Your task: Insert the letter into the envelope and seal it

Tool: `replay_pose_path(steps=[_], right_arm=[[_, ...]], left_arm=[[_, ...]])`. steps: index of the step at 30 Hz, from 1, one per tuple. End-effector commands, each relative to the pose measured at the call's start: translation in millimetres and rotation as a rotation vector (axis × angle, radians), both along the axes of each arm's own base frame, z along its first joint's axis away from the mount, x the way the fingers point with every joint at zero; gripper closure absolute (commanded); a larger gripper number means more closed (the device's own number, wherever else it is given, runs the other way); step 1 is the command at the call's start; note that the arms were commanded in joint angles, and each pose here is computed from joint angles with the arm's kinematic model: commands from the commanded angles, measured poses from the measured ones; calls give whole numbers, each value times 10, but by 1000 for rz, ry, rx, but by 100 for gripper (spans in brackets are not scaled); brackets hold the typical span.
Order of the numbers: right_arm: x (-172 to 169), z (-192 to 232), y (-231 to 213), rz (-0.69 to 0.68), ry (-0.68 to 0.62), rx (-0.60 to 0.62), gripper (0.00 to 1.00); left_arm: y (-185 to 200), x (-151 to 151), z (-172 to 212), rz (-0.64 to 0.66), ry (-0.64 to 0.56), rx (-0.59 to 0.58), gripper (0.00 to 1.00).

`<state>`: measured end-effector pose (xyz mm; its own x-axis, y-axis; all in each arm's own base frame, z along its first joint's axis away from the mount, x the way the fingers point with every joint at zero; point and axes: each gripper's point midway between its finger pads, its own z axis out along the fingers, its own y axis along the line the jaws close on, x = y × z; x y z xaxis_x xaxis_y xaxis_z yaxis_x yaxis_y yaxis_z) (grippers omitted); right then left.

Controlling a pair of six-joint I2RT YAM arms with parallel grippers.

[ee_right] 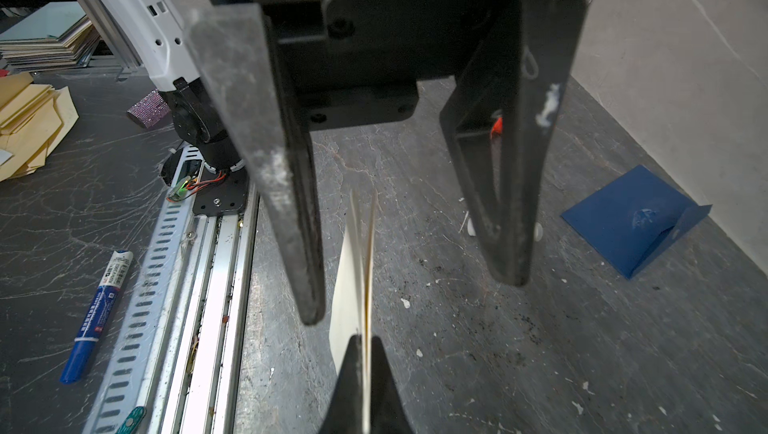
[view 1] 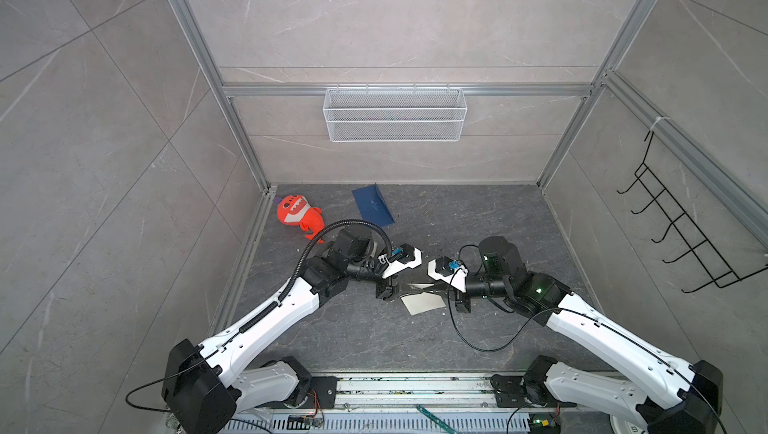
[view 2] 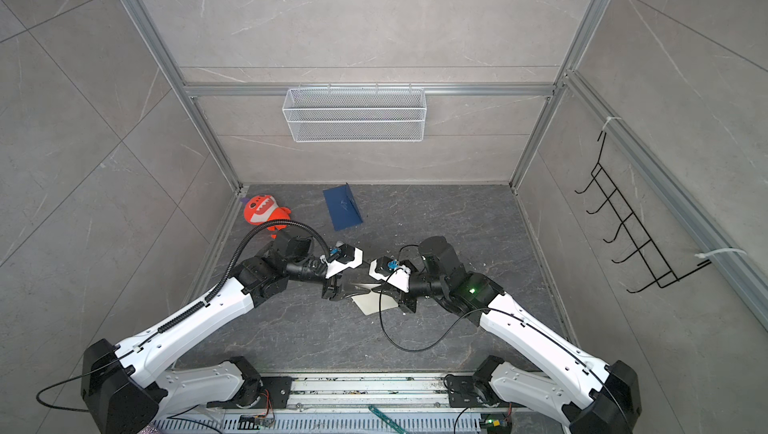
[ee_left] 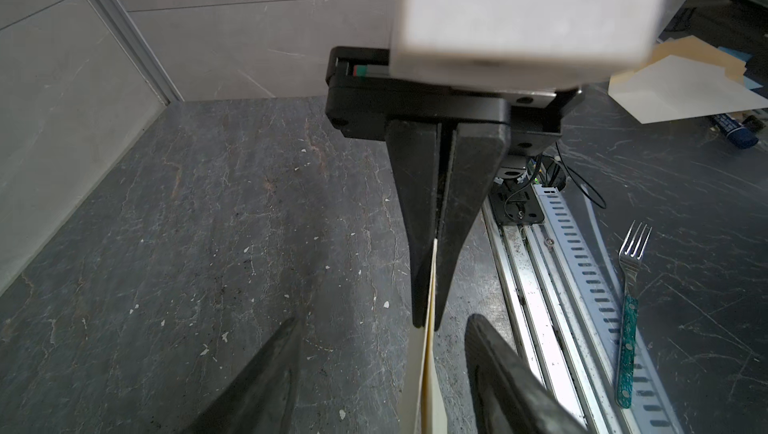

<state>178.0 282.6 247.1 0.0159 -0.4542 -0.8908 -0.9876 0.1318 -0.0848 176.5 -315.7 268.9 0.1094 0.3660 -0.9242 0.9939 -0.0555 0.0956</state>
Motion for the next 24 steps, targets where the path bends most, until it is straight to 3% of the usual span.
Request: replay_pose_path(steps=[1, 24], right_arm=[[-32, 75, 15, 21, -29, 3, 100], [48, 149, 26, -10, -65, 16, 100]], left_arm=[[-39, -35, 134, -44, -28, -16, 43], [0, -130, -33, -80, 0, 29, 100]])
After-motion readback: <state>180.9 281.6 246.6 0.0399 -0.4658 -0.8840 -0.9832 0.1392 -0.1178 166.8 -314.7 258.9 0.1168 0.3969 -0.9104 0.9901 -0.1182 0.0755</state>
